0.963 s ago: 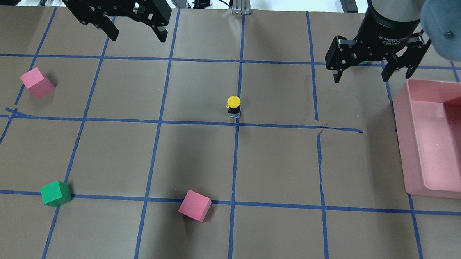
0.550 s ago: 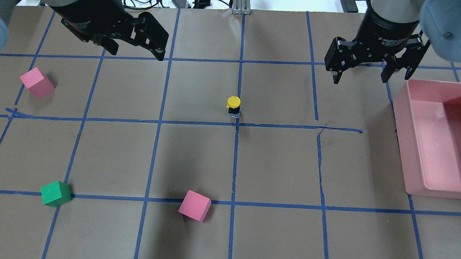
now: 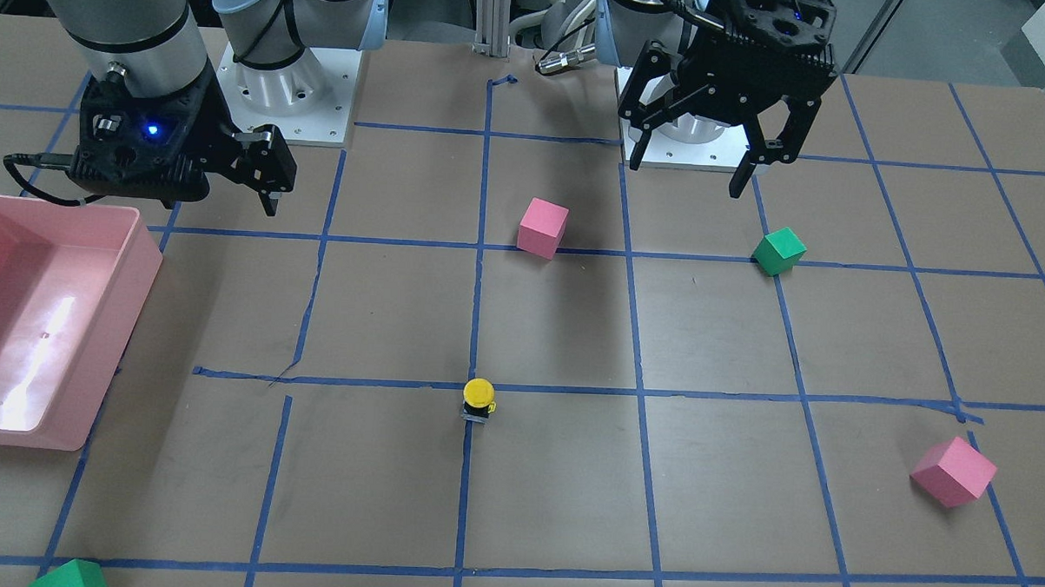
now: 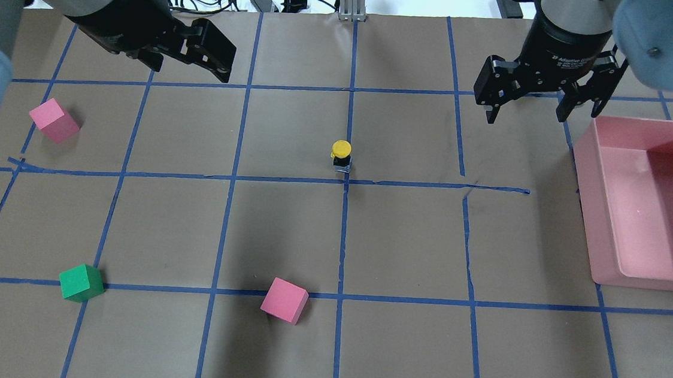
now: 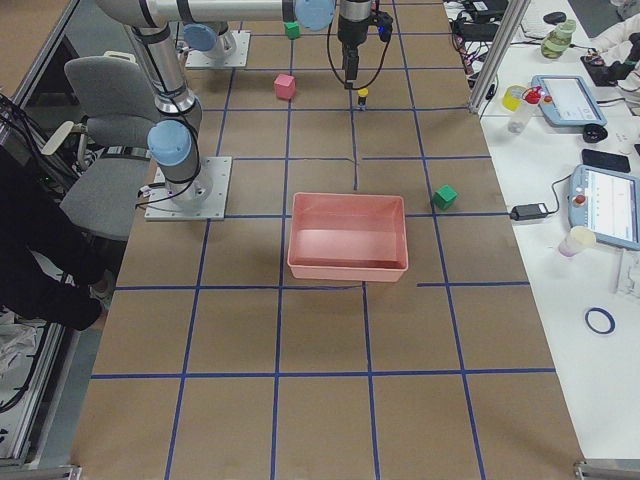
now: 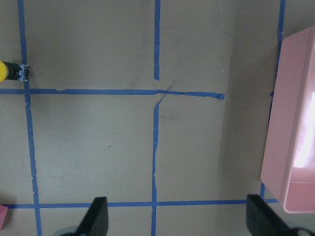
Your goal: Align button upright
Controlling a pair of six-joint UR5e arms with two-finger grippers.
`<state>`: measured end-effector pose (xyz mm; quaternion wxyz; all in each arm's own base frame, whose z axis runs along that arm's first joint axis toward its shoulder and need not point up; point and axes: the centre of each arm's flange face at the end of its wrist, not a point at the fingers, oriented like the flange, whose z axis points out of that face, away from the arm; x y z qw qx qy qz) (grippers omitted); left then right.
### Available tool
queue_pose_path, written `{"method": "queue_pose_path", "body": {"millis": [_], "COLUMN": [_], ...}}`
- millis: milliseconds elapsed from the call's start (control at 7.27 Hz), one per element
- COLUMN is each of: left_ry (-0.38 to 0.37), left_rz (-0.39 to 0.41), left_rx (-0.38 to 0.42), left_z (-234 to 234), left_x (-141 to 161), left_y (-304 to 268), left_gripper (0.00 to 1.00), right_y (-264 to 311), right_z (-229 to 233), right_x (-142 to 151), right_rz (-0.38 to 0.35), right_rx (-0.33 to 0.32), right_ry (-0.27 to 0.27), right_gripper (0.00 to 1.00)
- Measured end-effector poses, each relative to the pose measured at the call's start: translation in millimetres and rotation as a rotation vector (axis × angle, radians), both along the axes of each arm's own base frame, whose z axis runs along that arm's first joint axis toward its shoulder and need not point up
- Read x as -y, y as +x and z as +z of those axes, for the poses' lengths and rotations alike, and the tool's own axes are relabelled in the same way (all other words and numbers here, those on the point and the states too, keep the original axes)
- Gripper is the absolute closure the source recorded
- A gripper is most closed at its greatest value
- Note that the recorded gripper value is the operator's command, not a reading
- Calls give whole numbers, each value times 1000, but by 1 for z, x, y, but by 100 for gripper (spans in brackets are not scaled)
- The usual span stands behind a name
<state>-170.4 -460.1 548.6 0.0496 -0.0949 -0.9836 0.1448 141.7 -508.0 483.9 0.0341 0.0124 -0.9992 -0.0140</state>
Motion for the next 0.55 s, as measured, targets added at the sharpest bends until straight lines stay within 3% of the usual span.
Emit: {"method": "queue_pose_path", "body": {"millis": [550], "left_ry": [-12], "left_rz": [69], "left_rx": [-7], "left_z": [3], "left_x": [9], "left_y": [34], "left_gripper": [0], "right_y": [4], "right_z": [-3], "right_x": [-2], "right_rz": [3], "right_rx": [16], "right_ry": [9], "right_gripper": [0]}}
